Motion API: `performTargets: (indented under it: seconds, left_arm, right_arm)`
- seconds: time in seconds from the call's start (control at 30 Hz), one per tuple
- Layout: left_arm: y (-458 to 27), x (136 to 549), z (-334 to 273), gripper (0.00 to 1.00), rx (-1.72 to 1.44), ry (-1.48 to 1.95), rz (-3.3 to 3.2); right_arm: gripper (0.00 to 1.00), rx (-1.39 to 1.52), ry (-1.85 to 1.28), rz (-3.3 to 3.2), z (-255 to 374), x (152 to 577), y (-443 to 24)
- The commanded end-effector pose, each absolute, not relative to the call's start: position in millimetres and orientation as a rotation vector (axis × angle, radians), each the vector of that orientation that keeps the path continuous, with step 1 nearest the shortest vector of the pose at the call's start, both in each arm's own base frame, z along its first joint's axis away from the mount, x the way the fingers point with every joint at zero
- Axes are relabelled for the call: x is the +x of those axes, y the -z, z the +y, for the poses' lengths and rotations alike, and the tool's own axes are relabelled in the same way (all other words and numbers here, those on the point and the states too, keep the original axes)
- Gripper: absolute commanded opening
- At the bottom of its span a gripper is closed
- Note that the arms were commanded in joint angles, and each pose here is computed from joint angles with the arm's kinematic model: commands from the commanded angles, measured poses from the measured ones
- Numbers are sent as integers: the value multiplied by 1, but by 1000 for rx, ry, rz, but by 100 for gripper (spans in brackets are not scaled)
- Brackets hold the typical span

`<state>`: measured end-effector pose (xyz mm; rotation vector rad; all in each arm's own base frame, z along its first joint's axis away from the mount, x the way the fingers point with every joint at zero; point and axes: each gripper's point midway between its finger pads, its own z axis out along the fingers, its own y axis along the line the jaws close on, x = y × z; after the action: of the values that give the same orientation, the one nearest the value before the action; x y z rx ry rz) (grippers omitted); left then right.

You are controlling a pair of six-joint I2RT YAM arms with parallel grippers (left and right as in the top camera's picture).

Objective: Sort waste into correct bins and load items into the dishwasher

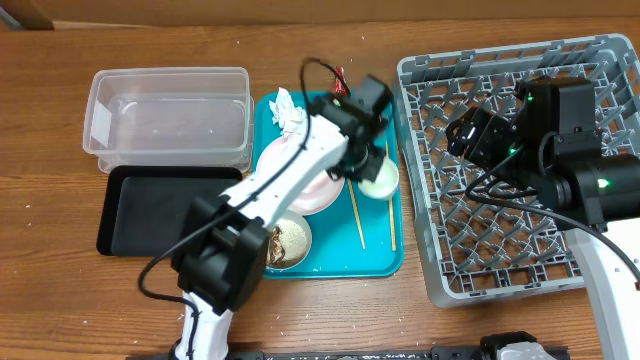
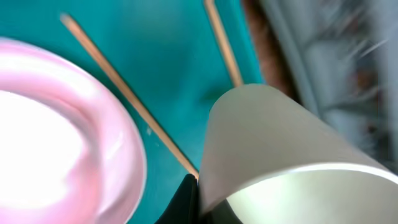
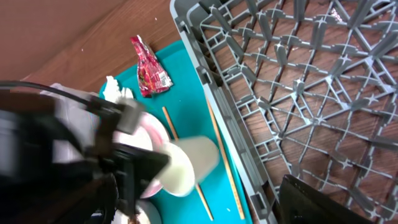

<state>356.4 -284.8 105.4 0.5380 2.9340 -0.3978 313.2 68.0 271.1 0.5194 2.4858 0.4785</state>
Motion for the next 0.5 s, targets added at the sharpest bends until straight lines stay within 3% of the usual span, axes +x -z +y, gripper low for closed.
performTargets:
  seconds: [0.0, 0.1, 0.27, 0.47]
  left_arm:
    - [-207, 390, -265, 4, 373, 692, 2729]
    - [-248, 395, -246, 4, 357, 1090, 2627]
    - [-330, 378, -221, 4, 495, 1943, 2148]
    - [-345, 372, -212, 4, 458, 2115, 2055]
  right_arm:
    - [85, 509, -477, 2446, 66, 316, -284]
    - [84, 325, -563, 2452, 84, 315, -290]
    - [90, -268, -938, 2281, 148, 304, -329]
    - [95, -464, -1189, 2091, 180, 310, -359]
